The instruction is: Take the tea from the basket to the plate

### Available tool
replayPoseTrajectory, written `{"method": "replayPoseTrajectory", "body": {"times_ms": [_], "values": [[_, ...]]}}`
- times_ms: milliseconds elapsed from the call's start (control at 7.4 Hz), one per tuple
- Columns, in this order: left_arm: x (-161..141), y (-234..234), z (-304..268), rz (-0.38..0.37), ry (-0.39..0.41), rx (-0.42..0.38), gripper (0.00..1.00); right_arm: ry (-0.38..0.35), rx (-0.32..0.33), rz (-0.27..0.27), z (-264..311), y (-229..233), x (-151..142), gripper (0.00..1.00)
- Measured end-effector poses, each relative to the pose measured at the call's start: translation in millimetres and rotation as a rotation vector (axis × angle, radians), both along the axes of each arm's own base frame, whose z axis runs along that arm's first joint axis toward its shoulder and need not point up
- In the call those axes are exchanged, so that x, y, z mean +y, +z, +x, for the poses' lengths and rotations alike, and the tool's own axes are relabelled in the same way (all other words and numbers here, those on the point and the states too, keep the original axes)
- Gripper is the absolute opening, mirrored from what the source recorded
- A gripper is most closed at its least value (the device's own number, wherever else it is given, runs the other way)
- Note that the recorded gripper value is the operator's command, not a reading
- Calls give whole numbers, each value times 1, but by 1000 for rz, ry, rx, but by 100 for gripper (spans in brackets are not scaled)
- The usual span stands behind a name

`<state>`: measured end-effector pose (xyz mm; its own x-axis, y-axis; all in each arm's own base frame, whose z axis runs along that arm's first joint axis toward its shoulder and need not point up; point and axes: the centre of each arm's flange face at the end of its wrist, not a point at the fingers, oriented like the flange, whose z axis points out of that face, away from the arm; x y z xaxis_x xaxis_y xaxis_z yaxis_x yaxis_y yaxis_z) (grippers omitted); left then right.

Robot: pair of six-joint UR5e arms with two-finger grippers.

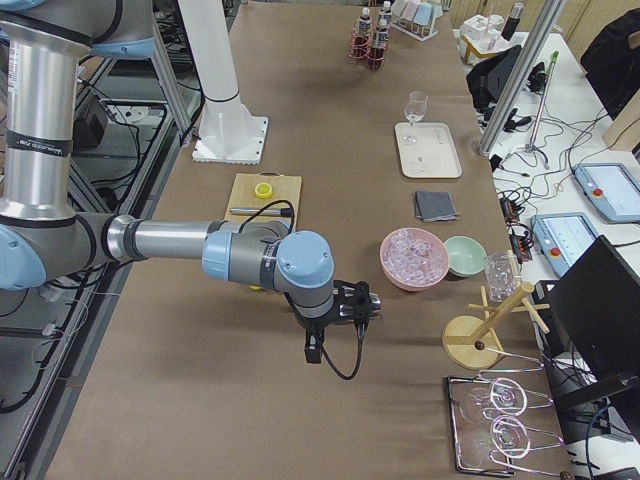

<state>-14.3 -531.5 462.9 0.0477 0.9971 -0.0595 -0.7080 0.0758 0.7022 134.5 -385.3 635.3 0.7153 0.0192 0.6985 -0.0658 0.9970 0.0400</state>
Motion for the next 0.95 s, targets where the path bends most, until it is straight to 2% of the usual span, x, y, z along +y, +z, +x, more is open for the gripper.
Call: {"method": "replayPoseTrajectory", "body": {"times_ms": [405, 946], "values": [[-6, -7, -8, 39, -15, -39, 0, 0, 0, 0, 0, 0, 0, 100], [-17, -27, -26, 47, -59, -44, 0, 1, 0, 3, 0, -2, 0, 100]]}}
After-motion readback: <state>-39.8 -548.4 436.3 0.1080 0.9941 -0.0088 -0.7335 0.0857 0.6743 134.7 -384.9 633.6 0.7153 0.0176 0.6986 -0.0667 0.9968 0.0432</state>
